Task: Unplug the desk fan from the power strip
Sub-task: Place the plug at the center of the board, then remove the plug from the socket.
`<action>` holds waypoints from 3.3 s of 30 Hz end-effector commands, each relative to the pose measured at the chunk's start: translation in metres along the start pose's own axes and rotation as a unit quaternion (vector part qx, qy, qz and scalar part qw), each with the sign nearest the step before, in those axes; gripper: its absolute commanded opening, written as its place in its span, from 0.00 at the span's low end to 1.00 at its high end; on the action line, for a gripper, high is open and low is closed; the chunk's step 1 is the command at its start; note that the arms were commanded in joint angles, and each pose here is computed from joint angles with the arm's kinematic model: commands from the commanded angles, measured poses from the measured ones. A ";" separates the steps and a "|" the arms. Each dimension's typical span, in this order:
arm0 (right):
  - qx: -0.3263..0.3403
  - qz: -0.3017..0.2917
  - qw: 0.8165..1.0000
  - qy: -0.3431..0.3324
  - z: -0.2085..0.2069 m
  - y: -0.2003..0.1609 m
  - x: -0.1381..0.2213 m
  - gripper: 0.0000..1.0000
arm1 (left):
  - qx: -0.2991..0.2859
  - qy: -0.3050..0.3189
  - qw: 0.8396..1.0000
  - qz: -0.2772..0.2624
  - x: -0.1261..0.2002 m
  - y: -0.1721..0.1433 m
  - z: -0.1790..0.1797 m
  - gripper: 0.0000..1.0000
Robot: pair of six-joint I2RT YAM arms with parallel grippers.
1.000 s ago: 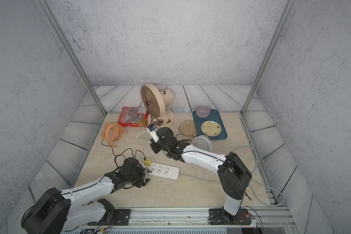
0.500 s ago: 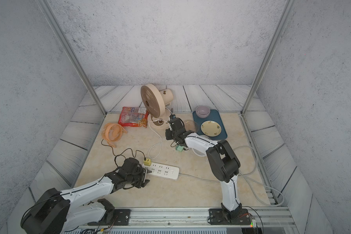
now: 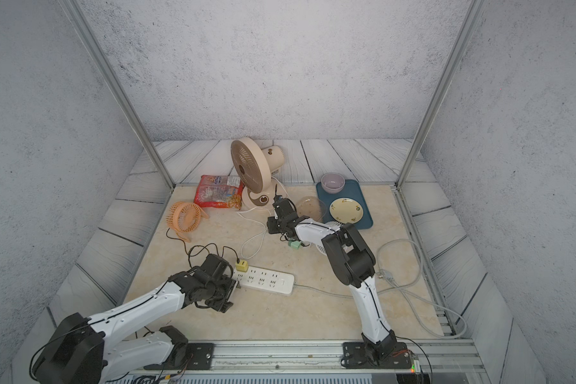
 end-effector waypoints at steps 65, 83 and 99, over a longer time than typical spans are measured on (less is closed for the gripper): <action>0.319 0.040 0.904 0.283 0.157 -0.056 0.053 0.15 | 0.043 -0.130 0.990 0.027 0.020 0.049 0.006 0.64; 0.352 0.020 0.899 0.259 0.181 -0.056 0.057 0.07 | 0.066 -0.112 0.988 0.081 -0.006 0.047 0.011 0.61; 0.372 -0.023 0.893 0.252 0.195 -0.048 0.072 0.00 | 0.097 -0.059 0.990 0.081 -0.025 0.051 0.023 0.53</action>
Point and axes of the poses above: each gripper's point midway between its finger pads, its own x axis back along the fingers, its own z axis along the line the jaws close on, y = z × x, the point moved 9 cm from there along x, back along the fingers, and after that the axes turned 15 degrees about x, right-handed, at the moved point
